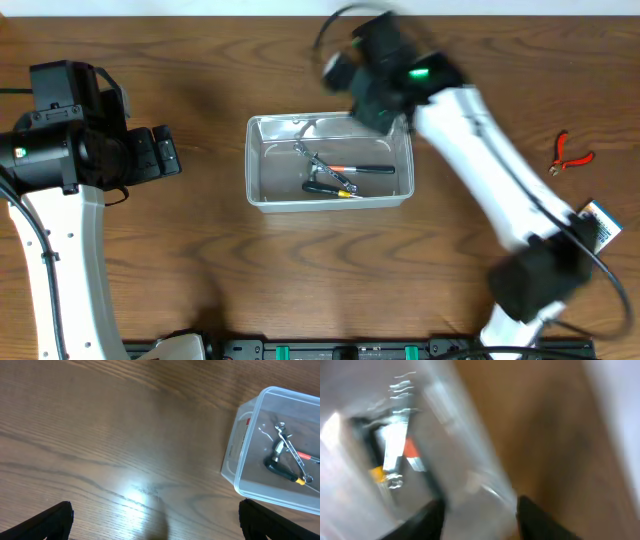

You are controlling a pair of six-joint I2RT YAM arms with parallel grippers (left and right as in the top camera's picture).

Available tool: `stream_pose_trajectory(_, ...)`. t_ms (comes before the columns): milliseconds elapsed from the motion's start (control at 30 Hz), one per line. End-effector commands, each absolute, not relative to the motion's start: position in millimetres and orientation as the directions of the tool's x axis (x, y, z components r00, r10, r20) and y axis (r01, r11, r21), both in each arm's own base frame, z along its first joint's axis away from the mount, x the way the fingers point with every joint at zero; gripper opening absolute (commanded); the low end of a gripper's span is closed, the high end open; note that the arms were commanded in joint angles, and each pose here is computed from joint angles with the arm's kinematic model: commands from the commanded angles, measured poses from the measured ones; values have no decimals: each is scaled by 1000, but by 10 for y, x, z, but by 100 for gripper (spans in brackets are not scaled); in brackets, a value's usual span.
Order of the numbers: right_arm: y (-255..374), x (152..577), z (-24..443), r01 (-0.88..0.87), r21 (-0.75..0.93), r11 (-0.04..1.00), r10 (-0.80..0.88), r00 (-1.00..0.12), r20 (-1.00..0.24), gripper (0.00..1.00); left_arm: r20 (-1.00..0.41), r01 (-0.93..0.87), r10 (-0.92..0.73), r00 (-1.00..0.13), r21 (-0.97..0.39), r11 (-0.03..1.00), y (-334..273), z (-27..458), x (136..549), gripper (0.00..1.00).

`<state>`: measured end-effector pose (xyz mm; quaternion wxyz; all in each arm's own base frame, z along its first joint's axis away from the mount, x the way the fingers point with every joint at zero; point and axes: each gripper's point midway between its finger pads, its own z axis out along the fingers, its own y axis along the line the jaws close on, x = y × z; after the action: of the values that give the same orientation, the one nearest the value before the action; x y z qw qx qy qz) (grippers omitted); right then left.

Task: Pack container
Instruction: 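Move the right gripper to the red pliers and grasp them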

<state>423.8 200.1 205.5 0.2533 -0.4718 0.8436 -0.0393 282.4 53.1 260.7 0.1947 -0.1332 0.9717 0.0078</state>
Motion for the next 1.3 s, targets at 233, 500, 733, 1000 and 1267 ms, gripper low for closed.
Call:
stream_pose_trajectory(233, -438, 4371, 2749, 297, 4, 955, 239, -759, -606, 43, -376, -258, -247, -893, -21, 966, 551, 2597, 2814, 98)
stream_pose_trajectory(500, -1371, 4312, 1906, 477, 28, 878, 447, -799, -403, 53, -376, -258, -247, -893, -21, 966, 551, 2597, 2814, 98)
stream_pose_trajectory(733, -1779, 4208, 1050, 520, -19, 854, 505, -837, -212, 53, -373, -258, -247, -894, -21, 966, 550, 2593, 2807, 98)
stream_pose_trajectory(1000, -1896, 4088, 454, 510, -10, 860, 508, -859, -69, 55, -362, -258, -248, -899, -20, 966, 545, 2582, 2780, 98)
stream_pose_trajectory(1267, -1932, 3992, 70, 483, -19, 875, 484, -875, 19, 57, -362, -258, -248, -899, -20, 966, 545, 2582, 2780, 98)
